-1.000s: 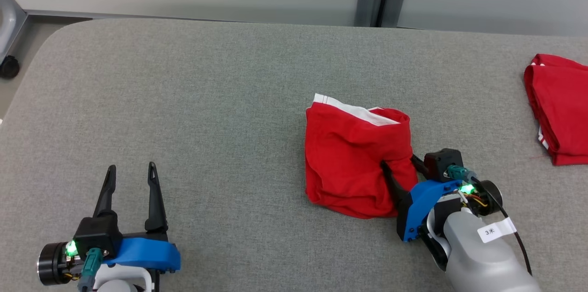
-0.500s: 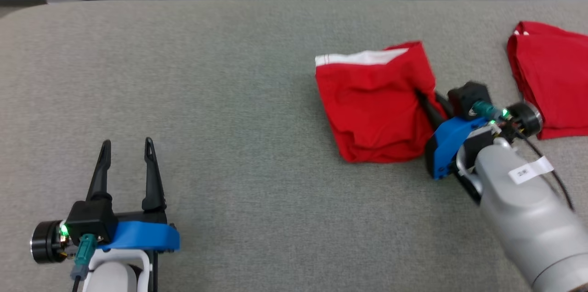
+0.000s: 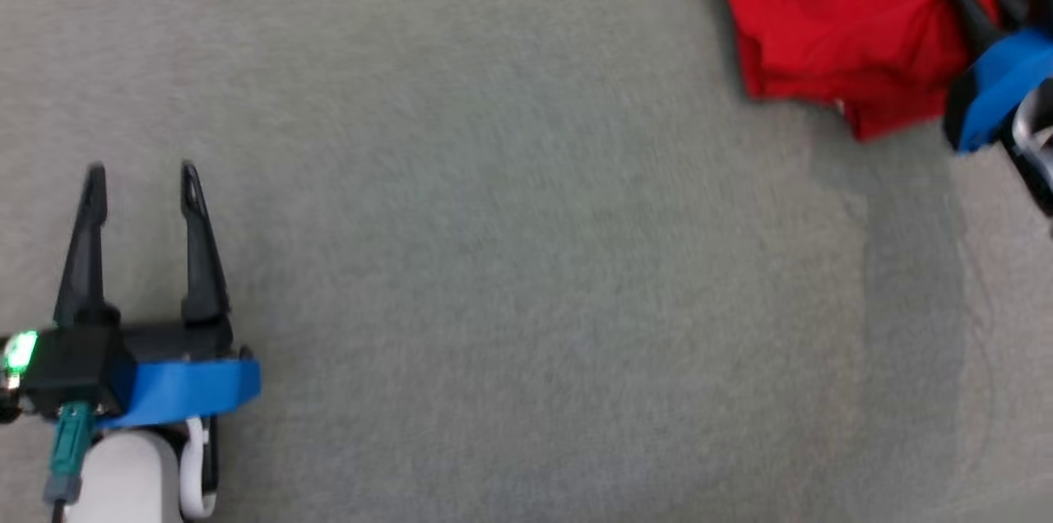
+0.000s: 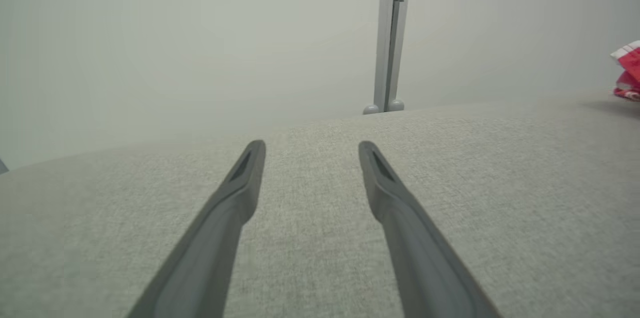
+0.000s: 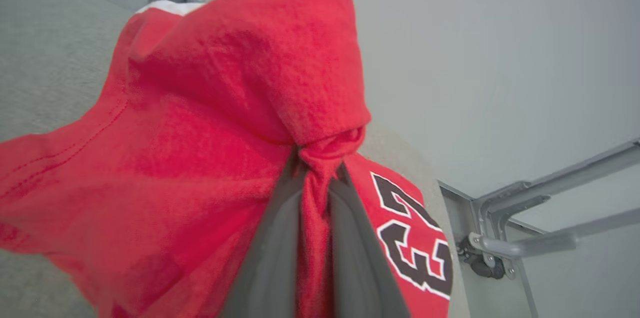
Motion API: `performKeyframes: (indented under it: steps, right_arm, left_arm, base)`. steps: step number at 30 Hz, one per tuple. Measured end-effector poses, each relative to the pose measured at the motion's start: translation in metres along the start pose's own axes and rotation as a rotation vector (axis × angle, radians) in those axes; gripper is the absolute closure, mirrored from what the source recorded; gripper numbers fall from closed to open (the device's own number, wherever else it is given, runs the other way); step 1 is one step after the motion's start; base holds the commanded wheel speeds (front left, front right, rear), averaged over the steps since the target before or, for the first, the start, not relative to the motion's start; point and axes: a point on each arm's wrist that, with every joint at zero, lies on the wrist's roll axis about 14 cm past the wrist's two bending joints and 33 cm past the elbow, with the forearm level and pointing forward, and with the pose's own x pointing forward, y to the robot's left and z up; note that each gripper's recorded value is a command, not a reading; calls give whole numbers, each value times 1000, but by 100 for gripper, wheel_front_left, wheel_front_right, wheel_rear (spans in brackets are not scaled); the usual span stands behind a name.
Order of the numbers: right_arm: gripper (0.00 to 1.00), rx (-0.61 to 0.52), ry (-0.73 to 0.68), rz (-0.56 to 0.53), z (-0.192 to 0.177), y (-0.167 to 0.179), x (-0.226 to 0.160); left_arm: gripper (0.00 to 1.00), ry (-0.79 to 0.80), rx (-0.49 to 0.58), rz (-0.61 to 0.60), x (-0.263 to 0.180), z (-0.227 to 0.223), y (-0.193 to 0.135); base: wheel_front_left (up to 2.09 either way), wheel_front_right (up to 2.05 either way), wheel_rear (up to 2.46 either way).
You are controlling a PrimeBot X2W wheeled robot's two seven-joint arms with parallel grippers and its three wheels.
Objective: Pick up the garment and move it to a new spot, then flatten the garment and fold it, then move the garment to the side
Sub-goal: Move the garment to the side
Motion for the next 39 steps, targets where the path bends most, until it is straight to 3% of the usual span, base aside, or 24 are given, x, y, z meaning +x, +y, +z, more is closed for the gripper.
performKeyframes:
  steps: [9,15,17,18,19,29,34,39]
  right_arm:
    - [100,4,141,-149,-37,-72,-13]
    - [100,7,191,-194,-43,-90,-9]
    - [94,11,196,-195,-43,-89,-5]
    - [22,19,200,-198,-42,-89,-2]
    - [0,25,200,-201,-41,-89,0]
    - [0,7,106,-224,-15,-93,12]
    - [0,39,-52,-192,34,-77,13]
    - [0,101,-246,-118,83,-37,0]
  left_arm:
    - [0,-32,13,-117,36,-17,-29]
    - [0,-56,23,-138,44,-16,-33]
    - [0,-57,25,-140,44,-16,-32]
    - [0,-59,27,-138,45,-16,-32]
    - [0,-61,27,-137,46,-16,-31]
    - [0,-68,27,-66,36,-2,-11]
    - [0,-79,31,-13,19,17,4]
    - [0,-67,29,36,-6,28,16]
  base:
    - [0,0,0]
    - [0,0,0]
    - [0,0,0]
    - [0,0,0]
    - [0,0,0]
    - [0,0,0]
    - [0,0,0]
    - [0,0,0]
